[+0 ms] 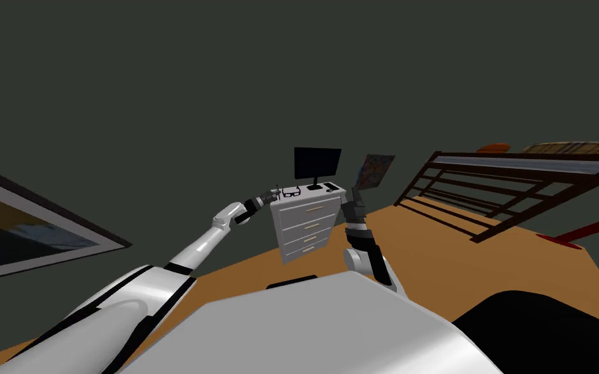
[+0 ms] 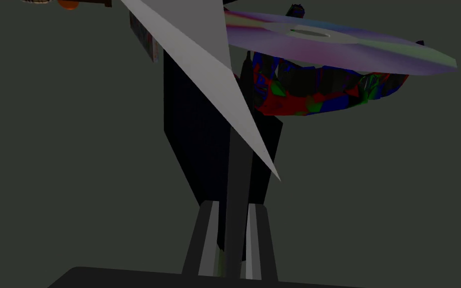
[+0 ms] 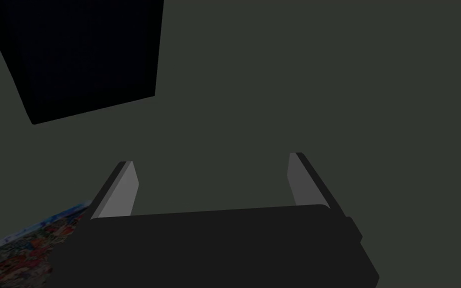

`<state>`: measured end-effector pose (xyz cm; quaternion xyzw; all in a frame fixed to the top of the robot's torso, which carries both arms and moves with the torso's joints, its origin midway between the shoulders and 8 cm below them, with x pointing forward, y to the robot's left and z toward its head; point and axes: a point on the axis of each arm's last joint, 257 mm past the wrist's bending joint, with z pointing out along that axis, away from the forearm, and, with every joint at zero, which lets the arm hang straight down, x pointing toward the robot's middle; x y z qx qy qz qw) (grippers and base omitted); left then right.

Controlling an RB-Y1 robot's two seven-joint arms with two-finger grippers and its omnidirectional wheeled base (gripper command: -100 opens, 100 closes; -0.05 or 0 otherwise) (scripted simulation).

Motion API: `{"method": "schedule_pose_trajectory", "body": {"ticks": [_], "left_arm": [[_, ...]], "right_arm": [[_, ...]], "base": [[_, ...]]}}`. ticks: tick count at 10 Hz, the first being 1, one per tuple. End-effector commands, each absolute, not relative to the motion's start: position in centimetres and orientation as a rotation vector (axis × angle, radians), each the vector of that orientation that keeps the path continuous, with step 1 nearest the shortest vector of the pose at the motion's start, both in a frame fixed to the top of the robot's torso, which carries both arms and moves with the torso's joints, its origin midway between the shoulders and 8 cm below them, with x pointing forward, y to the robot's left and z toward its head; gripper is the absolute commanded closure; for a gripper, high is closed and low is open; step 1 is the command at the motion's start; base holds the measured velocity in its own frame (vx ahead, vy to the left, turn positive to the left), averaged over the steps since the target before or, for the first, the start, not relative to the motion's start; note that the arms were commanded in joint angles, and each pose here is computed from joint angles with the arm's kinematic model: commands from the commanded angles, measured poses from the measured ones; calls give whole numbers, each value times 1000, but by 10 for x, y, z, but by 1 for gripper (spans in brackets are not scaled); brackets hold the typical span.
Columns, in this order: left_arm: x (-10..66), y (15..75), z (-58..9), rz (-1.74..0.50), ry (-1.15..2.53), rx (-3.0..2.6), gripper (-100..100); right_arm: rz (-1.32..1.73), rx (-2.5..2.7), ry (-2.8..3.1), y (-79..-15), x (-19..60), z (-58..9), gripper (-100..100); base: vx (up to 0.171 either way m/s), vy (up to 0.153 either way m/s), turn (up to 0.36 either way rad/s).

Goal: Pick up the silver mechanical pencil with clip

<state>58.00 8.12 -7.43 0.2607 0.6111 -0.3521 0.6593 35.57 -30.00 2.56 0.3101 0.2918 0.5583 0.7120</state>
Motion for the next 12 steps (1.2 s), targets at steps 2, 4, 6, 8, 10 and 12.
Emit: {"method": "schedule_pose_trajectory", "body": {"ticks": [2,4,6,8,10,12], "left_arm": [[580,135,-75,-733,1389,517,100],[577,176,-69,-670,1382,476,100],[570,193,-93,-670,1430,440,100],[567,232,-70,-603,1401,413,100],[560,241,-94,-602,1445,390,100],[553,279,-76,-538,1428,367,100]], "right_arm": [[1238,687,647,-300,356,26,0],[1238,688,647,-300,356,26,0],[1238,687,647,-300,356,26,0],[1238,687,647,-300,356,26,0],[1238,688,647,-300,356,26,0],[1238,687,647,-300,356,26,0]], "base": [[-28,-10,-353],[-23,-9,-222],[-25,-7,-190],[-35,-15,-346],[-9,-2,3],[-28,-15,-349]]}}
